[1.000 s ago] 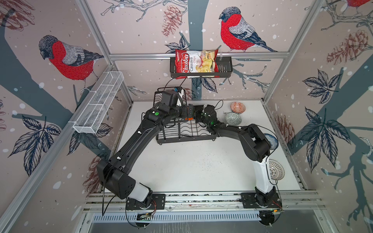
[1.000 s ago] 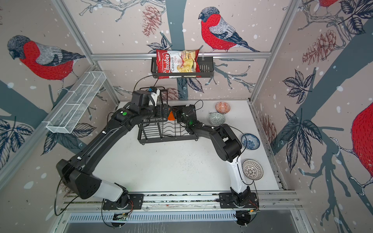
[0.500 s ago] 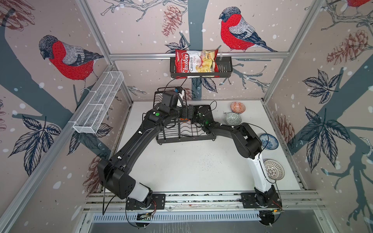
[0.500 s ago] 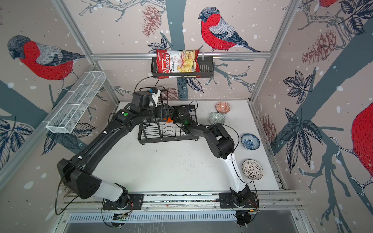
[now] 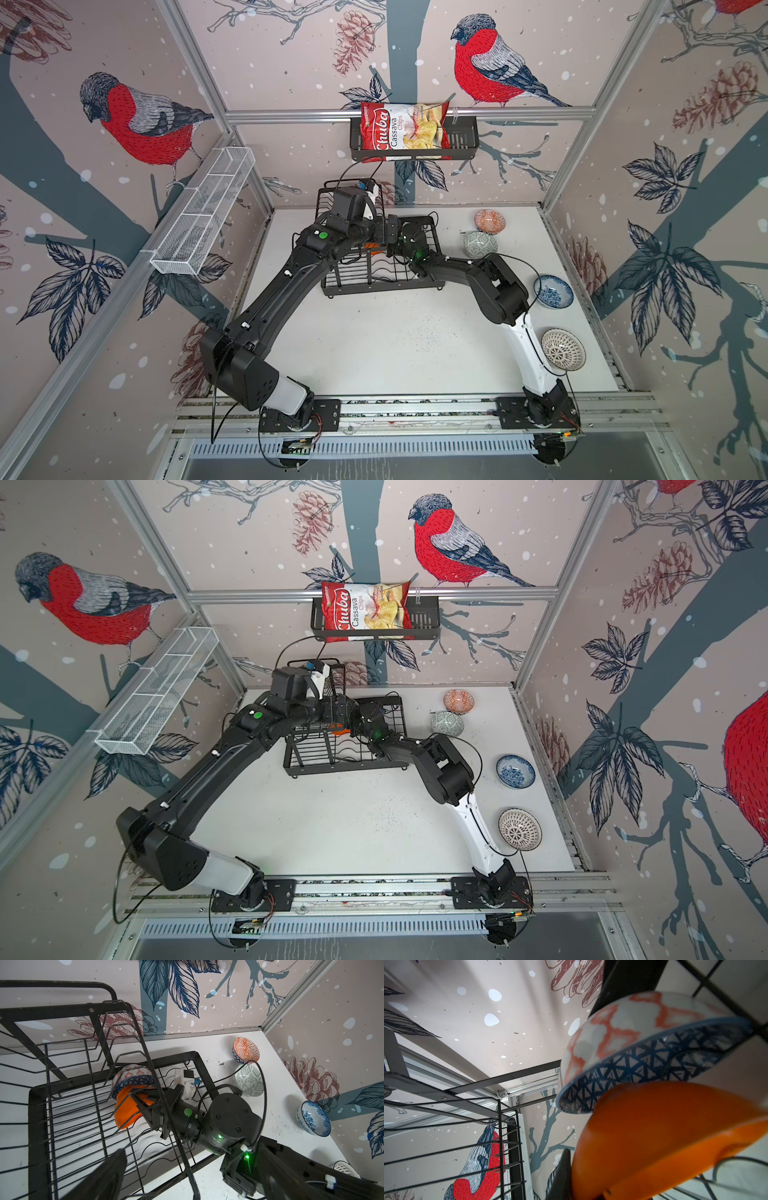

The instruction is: Load the bowls into the dish rack

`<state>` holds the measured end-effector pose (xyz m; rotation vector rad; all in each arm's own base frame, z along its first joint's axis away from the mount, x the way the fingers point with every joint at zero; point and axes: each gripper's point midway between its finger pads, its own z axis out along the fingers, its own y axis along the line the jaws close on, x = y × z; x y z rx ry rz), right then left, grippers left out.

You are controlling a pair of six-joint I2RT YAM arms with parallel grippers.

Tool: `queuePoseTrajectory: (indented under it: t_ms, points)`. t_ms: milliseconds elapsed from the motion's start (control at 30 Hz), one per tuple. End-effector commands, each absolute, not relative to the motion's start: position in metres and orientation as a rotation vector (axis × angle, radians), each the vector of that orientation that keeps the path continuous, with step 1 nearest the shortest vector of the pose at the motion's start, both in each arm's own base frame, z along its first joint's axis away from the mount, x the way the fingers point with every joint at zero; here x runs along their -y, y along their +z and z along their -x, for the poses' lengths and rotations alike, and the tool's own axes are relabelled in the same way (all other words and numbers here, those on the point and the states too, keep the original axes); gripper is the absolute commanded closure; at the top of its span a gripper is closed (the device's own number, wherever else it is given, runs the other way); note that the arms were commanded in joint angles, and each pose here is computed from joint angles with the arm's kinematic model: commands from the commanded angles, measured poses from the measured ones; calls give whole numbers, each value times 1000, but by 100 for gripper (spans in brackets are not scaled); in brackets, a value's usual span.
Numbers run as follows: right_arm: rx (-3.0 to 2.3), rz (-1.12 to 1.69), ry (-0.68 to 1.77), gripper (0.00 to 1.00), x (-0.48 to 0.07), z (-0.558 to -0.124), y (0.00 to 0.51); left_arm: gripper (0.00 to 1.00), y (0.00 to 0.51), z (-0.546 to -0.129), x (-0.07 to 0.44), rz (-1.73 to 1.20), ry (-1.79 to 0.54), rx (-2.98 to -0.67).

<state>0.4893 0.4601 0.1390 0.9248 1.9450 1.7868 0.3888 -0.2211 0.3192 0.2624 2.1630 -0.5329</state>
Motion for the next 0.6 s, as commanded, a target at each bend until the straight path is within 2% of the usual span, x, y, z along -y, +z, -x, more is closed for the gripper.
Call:
queuePoseTrajectory:
  t_ms: [0, 567]
  points:
    - [-1937, -940, 1809, 100, -463, -489, 137, 2, 327, -391, 222, -262, -545, -2127]
    - [-1930, -1067, 1812, 100, -462, -478, 125, 2, 323, -391, 220, -246, -537, -2144]
